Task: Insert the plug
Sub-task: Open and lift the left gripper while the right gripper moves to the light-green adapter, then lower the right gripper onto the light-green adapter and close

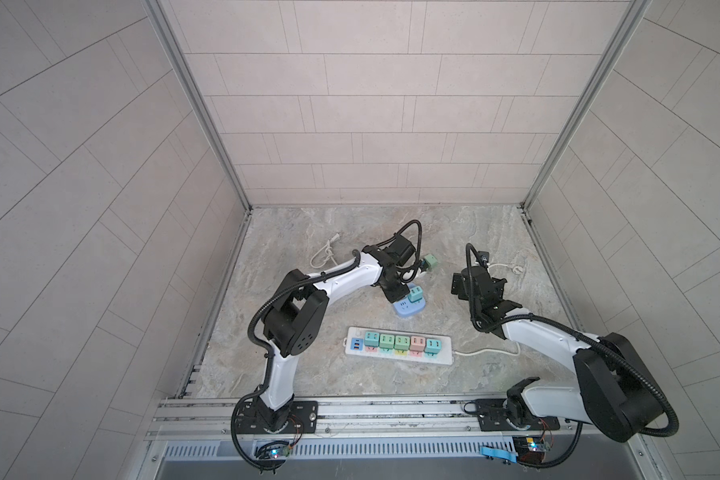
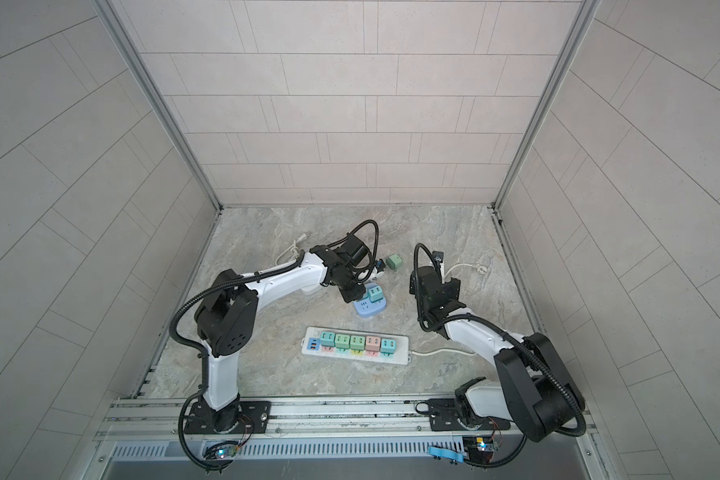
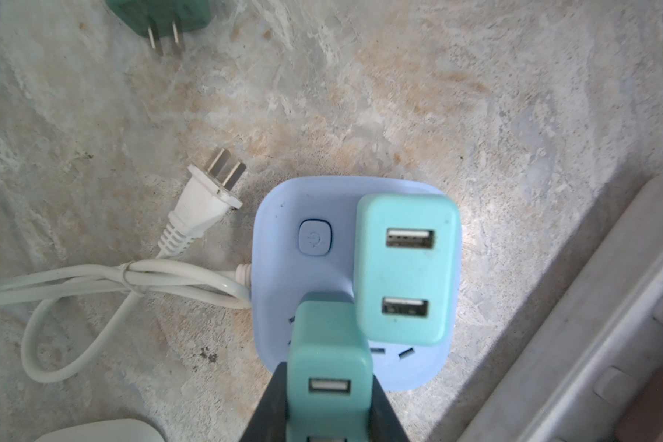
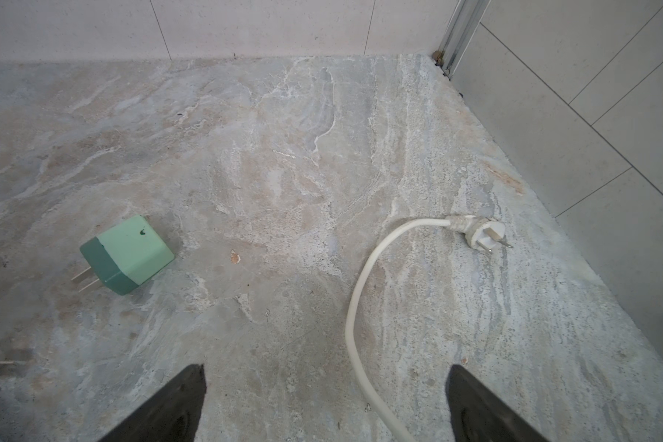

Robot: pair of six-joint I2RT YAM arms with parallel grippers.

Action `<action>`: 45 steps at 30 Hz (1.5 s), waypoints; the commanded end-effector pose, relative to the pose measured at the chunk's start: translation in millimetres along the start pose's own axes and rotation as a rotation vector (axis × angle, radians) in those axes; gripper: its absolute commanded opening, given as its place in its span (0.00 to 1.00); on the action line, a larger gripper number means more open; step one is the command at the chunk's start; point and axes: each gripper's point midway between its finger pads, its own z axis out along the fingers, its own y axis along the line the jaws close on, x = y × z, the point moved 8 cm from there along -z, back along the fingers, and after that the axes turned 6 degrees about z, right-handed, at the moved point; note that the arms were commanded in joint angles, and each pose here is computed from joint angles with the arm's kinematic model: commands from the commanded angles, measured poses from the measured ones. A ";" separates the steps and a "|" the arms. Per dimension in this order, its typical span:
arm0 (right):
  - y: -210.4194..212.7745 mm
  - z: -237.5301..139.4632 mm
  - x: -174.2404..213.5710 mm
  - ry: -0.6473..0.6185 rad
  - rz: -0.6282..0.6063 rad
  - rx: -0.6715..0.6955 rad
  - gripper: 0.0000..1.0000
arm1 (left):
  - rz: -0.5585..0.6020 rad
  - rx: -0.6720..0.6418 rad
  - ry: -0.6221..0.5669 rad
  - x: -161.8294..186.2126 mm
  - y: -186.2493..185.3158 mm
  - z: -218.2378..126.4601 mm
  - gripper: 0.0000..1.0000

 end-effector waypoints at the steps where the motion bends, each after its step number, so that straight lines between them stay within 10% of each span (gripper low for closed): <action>1: 2.6 -1.0 -6.6 -0.010 -0.006 0.015 1.00 | -0.017 0.037 0.069 15.1 -11.1 10.9 0.29; 6: 1.8 -0.9 -7.3 -0.010 -0.004 0.025 1.00 | -0.026 -0.017 -0.050 -0.6 -8.8 -31.4 0.51; 16: 4.4 3.8 -6.0 0.020 -0.025 0.039 1.00 | -0.184 -0.241 -0.306 33.7 -23.6 -125.6 0.53; 28: 33.9 10.3 -39.1 0.151 0.071 -0.026 1.00 | -0.529 -0.710 -0.596 179.1 -47.5 -116.5 0.72; 36: 62.2 32.9 -54.1 0.217 0.098 -0.025 1.00 | -0.581 -0.754 -0.848 216.3 -64.6 -118.4 0.81; 45: 97.7 78.1 -48.7 0.353 0.012 0.022 0.95 | -0.587 -0.764 -0.866 218.9 -65.7 -123.0 0.81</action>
